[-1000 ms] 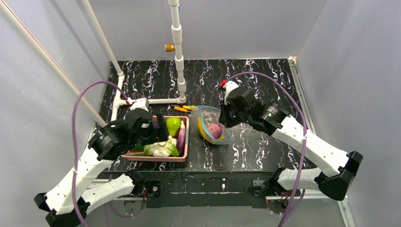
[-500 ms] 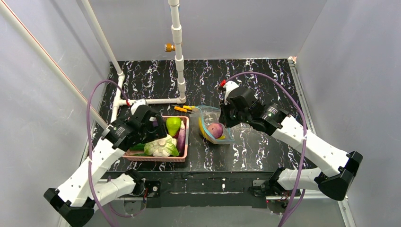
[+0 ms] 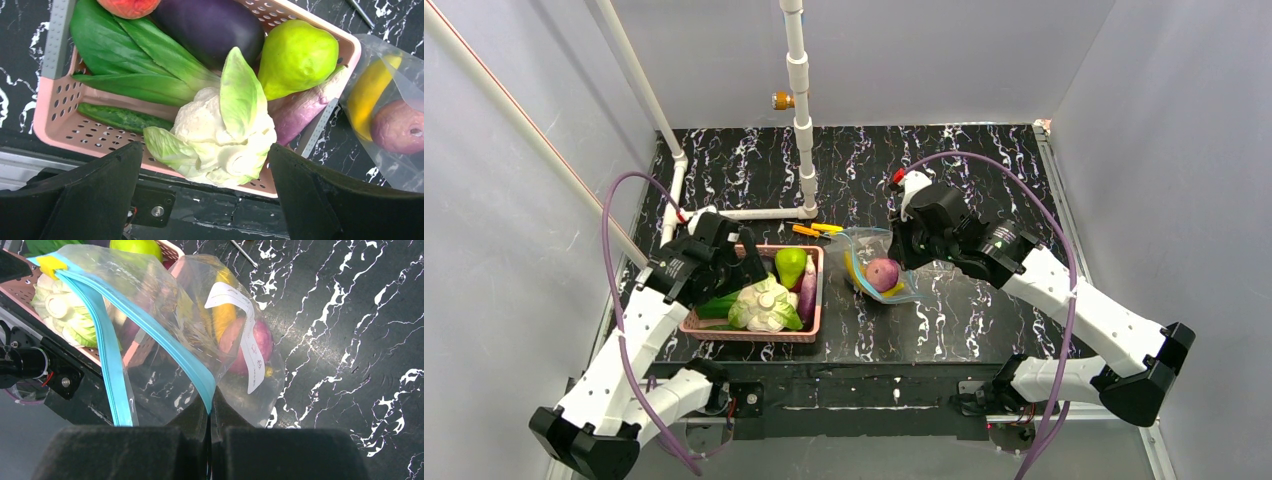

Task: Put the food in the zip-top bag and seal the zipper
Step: Pick up the fake fruit from the bin.

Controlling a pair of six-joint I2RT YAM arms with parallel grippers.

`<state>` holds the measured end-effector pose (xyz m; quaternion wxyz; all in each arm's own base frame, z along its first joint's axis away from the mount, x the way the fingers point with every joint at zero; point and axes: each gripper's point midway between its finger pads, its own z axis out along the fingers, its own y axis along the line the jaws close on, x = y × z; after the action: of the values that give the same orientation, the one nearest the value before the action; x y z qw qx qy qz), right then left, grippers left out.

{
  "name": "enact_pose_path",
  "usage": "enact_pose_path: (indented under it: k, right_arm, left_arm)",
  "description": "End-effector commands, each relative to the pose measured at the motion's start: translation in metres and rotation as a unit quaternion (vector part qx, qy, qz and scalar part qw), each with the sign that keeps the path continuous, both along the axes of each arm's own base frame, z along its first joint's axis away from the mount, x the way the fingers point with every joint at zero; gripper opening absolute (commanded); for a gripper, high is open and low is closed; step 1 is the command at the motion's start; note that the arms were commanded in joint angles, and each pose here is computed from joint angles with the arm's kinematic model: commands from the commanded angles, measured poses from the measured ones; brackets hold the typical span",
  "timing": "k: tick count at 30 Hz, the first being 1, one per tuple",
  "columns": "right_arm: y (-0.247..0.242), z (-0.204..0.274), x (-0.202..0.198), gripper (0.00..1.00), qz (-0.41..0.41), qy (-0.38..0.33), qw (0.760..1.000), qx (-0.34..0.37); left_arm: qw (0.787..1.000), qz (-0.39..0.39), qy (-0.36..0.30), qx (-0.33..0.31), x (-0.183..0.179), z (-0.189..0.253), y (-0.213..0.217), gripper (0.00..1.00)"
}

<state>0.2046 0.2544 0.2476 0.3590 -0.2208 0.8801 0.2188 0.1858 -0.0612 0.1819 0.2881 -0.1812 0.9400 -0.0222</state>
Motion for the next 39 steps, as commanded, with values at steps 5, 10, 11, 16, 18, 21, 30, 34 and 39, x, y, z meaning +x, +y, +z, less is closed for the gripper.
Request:
enact_pose_path:
  k: [5,10,11,16,18,21,30,34,39]
  right_arm:
    - [0.003,0.012,0.005,0.01,0.001,-0.025,1.0,0.011]
    - [0.002,0.011,0.006,0.01,0.0,-0.027,1.0,0.008]
    - [0.002,0.01,0.006,0.01,0.0,-0.027,1.0,0.007]
    - [0.0,0.01,0.006,0.01,-0.002,-0.028,1.0,0.005]
    - [0.001,0.01,0.006,0.01,-0.001,-0.028,1.0,0.006]
    - [0.002,0.011,0.007,0.01,-0.001,-0.027,1.0,0.006]
    - [-0.001,0.007,0.007,0.01,-0.004,-0.027,1.0,-0.002]
    - [-0.002,0.008,0.007,0.01,-0.005,-0.03,1.0,-0.002]
    - [0.0,0.007,0.008,0.01,-0.003,-0.029,1.0,-0.002]
  left_arm:
    - [0.994,-0.099,-0.01,-0.05,0.011,-0.002,-0.033,0.98]
    - [0.981,-0.179,-0.005,-0.074,0.025,-0.001,-0.061,0.98]
    - [0.977,-0.197,-0.004,-0.077,0.027,-0.001,-0.066,0.98]
    - [0.964,-0.262,0.015,-0.047,0.043,-0.003,-0.073,0.98]
    - [0.959,-0.28,0.02,-0.035,0.051,-0.005,-0.076,0.98]
    - [0.952,-0.302,0.03,-0.022,0.063,-0.009,-0.08,0.98]
    - [0.942,-0.322,0.093,-0.023,0.084,-0.044,-0.089,0.98]
    - [0.946,-0.308,0.096,-0.021,0.089,-0.054,-0.088,0.98]
    - [0.947,-0.305,0.101,-0.023,0.088,-0.067,-0.088,0.91]
